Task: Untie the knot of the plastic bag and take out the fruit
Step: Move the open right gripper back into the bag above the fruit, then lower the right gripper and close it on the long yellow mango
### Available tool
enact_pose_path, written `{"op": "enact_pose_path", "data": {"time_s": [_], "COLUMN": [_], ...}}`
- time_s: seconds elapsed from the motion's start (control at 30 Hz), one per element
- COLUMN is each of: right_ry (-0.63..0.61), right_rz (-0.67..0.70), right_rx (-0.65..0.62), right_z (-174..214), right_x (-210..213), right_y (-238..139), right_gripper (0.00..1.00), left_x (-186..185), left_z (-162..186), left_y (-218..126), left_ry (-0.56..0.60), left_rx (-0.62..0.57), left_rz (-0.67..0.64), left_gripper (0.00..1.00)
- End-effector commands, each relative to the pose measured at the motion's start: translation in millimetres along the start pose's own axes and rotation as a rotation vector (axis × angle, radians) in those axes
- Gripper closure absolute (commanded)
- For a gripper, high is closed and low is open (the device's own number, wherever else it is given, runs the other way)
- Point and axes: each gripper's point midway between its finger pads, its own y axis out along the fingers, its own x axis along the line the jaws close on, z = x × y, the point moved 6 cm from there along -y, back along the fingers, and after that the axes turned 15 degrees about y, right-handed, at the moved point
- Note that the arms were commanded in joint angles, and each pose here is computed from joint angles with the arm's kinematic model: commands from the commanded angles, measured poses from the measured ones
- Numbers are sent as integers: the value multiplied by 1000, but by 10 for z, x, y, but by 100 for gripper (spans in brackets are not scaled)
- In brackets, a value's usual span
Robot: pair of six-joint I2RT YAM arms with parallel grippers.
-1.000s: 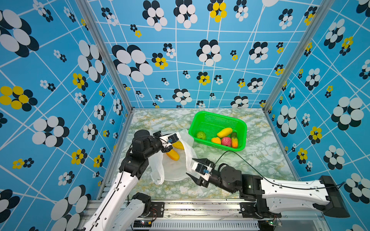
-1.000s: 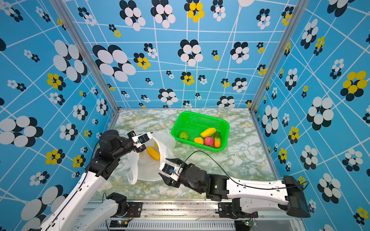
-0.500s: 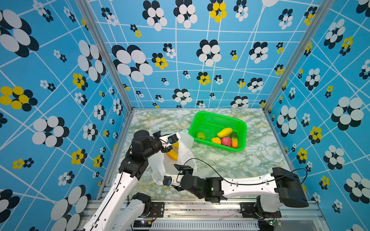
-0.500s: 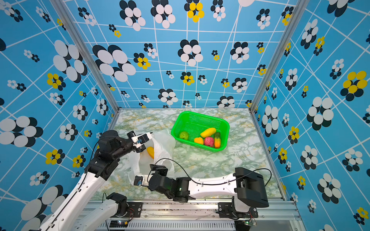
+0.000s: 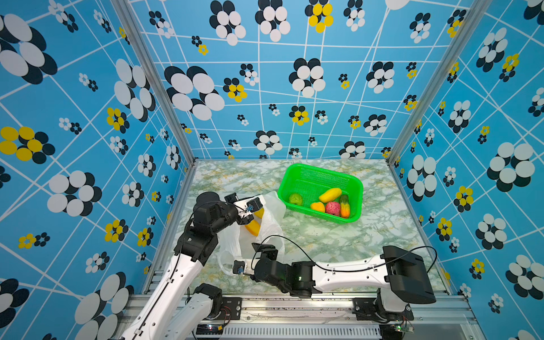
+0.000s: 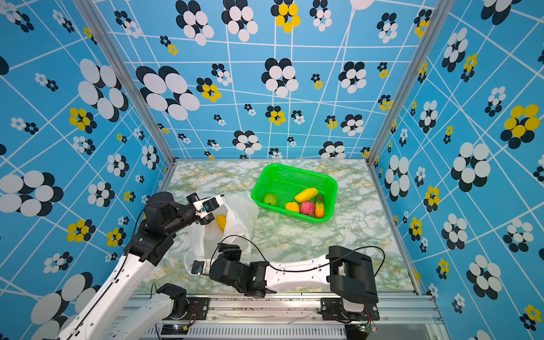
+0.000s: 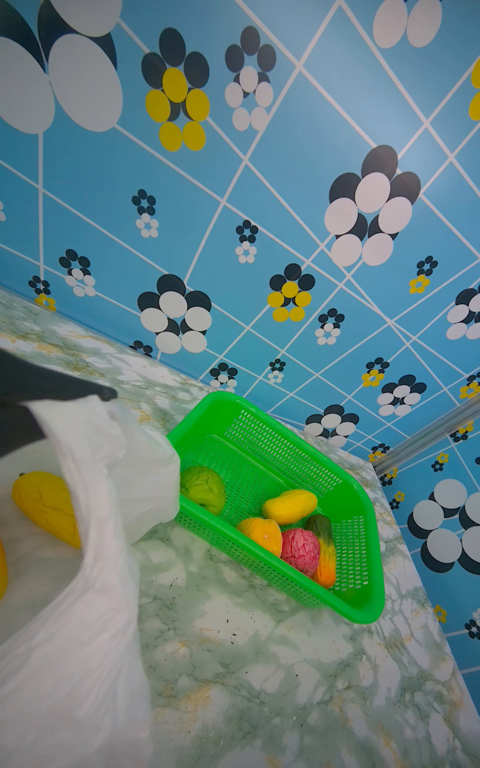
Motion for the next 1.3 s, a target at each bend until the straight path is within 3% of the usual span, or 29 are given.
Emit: {"op": "enact_pose_path", "data": {"time_s": [0.0,0.2,0.43,0.57,0.8,1.17,1.27], "right_ry": [95,255,334,289,264,384,399], "right_rz": [-15,-76,-53,23,-8,-89,-117], "right_rx": [-9,-37,-98,-5,137,216,188], "right_z": [-38,18,63,86,146,317,316], "right_x": [-91,-414,-645,-641,-386,-367,-366], "right_y": [18,-67,-198,-6,428,679,619], "right_gripper": [27,25,13,23,39,41,39], "left_x": [11,8,2,2,-2,-1,1], "left_z": [-28,-43,-31,-32,-37,-51,-40], "left_y": [-18,-30,-18,-18,-21,-19,-12], "left_ry": [12,17,14,15,16,17,17], "left_rx": [-2,-7,-5,-5,-4,-12,-10], "left_rz": [-5,-10,-5,-6,-4,-4,-6], "left_gripper": [100,100,100,100,100,100,100]}}
